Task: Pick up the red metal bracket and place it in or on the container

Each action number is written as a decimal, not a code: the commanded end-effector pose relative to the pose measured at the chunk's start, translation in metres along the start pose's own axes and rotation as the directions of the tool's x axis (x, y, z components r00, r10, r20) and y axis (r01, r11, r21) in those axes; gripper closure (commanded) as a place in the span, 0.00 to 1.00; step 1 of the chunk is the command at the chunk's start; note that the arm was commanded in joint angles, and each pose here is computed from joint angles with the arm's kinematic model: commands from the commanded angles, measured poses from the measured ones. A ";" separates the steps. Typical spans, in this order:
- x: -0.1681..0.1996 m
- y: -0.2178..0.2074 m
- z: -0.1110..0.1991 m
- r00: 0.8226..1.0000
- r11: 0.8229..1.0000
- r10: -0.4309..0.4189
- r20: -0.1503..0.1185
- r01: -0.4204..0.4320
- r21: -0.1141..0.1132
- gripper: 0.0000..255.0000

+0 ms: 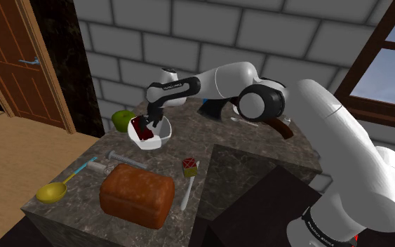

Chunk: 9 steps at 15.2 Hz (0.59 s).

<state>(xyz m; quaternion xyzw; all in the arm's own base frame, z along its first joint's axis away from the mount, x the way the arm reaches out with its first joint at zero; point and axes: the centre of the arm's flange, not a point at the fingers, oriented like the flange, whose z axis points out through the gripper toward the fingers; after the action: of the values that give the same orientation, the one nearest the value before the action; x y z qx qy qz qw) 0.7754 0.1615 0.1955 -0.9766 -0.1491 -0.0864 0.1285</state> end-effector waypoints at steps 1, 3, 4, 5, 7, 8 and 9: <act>0.000 0.000 0.011 1.000 1.000 0.001 -0.001 -0.001 0.001 0.00; 0.000 0.000 0.014 1.000 1.000 0.001 -0.001 -0.001 0.001 0.00; 0.000 0.000 0.014 1.000 1.000 0.001 -0.001 -0.001 0.001 0.00; 0.000 0.000 0.014 1.000 1.000 0.001 -0.001 -0.001 0.001 0.00; 0.000 0.000 0.014 1.000 1.000 0.001 -0.001 -0.001 0.001 0.00; 0.000 0.000 0.014 1.000 1.000 0.001 -0.001 -0.001 0.001 0.00; 0.000 0.000 0.014 1.000 1.000 0.001 -0.001 -0.001 0.001 0.00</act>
<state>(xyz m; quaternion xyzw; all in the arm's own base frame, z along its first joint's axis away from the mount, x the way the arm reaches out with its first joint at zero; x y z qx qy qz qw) 0.7773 0.1652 0.1818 -0.9766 -0.1487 -0.0867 0.1288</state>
